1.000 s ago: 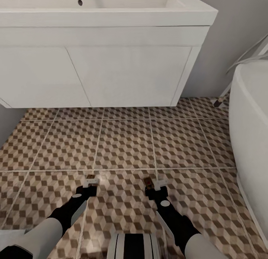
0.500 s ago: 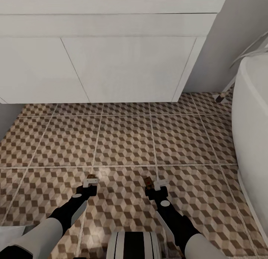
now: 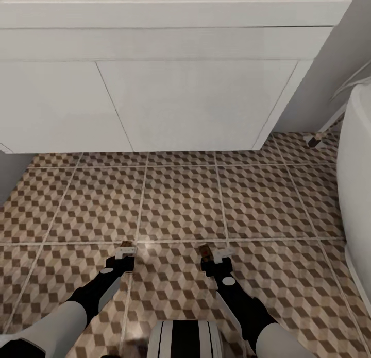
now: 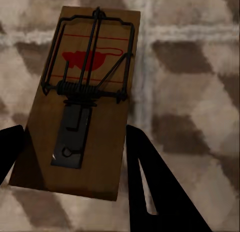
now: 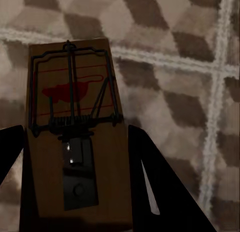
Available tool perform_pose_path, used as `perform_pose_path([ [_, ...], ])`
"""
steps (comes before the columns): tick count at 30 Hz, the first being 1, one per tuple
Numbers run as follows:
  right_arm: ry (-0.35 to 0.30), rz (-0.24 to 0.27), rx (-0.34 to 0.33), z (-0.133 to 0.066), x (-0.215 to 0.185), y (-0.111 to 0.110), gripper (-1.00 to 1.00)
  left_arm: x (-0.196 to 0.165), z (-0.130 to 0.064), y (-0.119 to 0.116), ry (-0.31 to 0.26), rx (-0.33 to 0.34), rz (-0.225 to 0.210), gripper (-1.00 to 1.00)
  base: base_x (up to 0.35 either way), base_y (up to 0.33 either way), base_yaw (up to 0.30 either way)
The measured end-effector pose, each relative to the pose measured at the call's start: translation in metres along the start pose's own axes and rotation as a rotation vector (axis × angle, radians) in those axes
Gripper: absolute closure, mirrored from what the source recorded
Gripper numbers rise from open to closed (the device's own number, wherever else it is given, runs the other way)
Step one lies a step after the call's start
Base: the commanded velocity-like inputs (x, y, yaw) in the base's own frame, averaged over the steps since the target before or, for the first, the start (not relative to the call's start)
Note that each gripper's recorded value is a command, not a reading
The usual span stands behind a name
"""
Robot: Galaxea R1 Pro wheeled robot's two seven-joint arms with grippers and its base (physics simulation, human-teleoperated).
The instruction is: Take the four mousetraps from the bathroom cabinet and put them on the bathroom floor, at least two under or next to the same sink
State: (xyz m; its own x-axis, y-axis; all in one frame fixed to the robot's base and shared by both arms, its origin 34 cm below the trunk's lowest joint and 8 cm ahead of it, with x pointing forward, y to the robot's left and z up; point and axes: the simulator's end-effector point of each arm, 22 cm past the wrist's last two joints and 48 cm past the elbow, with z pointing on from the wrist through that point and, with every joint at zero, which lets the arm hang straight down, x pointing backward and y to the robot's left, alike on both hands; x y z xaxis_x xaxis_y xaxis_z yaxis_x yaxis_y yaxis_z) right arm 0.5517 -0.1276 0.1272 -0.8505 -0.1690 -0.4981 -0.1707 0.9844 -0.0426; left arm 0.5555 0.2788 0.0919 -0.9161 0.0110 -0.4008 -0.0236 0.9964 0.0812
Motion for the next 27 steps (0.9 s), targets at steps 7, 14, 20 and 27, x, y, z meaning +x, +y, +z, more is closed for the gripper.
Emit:
perform_pose_path([
  [7,0.0,0.0,0.0,0.0,0.0,0.0,1.0,0.0,0.0,0.0,-0.001,-0.001,0.0,1.0,0.102,0.095,0.0],
  [14,-0.001,-0.017,0.009,0.001,0.005,-0.005,1.0,0.0,0.0,-0.002,-0.001,0.003,0.004,1.0,0.006,0.006,0.0],
  [20,0.022,-0.035,0.021,0.003,0.018,-0.013,1.0,-0.001,0.0,-0.009,-0.009,0.016,0.032,1.0,0.0,0.0,0.0],
  [27,-0.031,-0.041,0.033,0.012,-0.02,-0.022,1.0,-0.005,-0.001,-0.011,-0.027,0.021,0.039,1.0,0.0,0.0,0.0],
])
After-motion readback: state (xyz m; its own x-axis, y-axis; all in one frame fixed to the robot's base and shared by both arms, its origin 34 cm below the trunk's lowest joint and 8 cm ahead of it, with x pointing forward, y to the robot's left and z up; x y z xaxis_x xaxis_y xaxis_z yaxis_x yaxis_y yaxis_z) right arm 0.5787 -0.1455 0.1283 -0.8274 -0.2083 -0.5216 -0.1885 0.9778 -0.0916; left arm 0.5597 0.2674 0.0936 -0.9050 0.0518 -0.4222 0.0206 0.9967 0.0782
